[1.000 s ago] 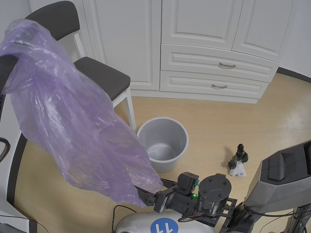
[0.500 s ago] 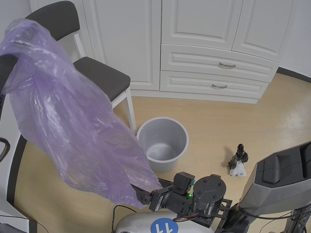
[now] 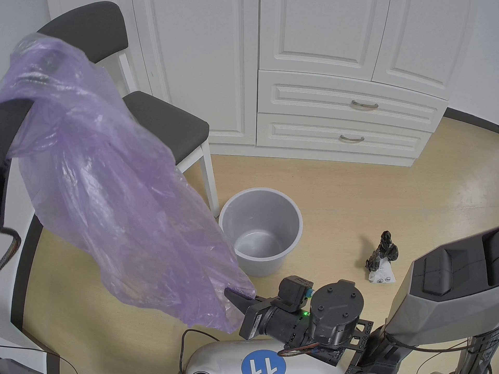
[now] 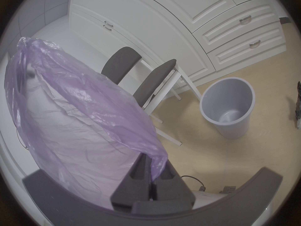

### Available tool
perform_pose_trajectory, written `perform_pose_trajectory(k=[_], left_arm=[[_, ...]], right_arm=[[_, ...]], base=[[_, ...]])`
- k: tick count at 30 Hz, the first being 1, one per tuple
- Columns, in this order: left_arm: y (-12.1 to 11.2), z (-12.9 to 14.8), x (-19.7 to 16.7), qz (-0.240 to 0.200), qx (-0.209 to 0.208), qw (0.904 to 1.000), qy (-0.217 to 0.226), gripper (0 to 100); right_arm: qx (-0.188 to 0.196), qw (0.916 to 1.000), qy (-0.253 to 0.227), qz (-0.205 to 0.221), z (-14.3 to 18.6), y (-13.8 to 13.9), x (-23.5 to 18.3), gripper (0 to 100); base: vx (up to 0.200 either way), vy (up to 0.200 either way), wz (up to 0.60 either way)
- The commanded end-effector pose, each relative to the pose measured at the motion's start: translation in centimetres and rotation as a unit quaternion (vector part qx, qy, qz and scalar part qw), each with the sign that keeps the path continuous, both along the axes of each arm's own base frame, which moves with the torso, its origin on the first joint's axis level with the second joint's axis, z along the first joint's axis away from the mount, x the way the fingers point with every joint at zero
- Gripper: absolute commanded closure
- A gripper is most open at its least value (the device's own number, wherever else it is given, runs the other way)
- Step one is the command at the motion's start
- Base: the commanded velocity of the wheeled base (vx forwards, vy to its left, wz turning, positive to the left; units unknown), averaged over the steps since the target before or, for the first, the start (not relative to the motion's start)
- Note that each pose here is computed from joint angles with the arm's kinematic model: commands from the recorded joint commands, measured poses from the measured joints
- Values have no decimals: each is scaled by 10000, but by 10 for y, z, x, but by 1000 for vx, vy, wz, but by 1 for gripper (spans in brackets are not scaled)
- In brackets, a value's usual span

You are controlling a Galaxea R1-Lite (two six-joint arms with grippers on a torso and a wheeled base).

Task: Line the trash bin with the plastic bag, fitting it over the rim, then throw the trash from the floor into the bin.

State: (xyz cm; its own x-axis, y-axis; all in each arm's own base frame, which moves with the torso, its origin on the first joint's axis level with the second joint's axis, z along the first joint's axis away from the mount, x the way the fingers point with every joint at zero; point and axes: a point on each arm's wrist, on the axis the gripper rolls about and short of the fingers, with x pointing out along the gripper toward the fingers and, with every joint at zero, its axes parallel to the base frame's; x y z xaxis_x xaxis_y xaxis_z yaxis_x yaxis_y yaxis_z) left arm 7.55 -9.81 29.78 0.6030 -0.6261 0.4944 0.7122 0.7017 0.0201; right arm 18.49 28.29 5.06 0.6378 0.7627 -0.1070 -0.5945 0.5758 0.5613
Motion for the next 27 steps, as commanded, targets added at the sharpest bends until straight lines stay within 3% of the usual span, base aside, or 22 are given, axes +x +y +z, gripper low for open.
perform_pose_trajectory(k=[1, 10, 13, 20, 27], left_arm=[[-1, -5, 1, -2, 84, 9999, 95, 100], [-3, -16, 5, 93, 289, 9993, 221, 100], [-7, -23, 8, 86, 419, 9986, 315, 100], [-14, -33, 15, 93, 638, 9968, 482, 100], [-30, -51, 27, 106, 1007, 9916, 798, 100]], right_arm=[[101, 9999, -111, -62, 6, -2, 3, 100], [221, 9945, -868, -550, 50, -32, 17, 100], [308, 9881, -1291, -784, 75, -51, 20, 100], [409, 9787, -1710, -1064, 100, -72, 23, 100], [547, 9622, -2220, -1480, 130, -98, 29, 100]], base=[[0, 0, 0], [0, 0, 0], [0, 0, 0], [0, 0, 0], [0, 0, 0]])
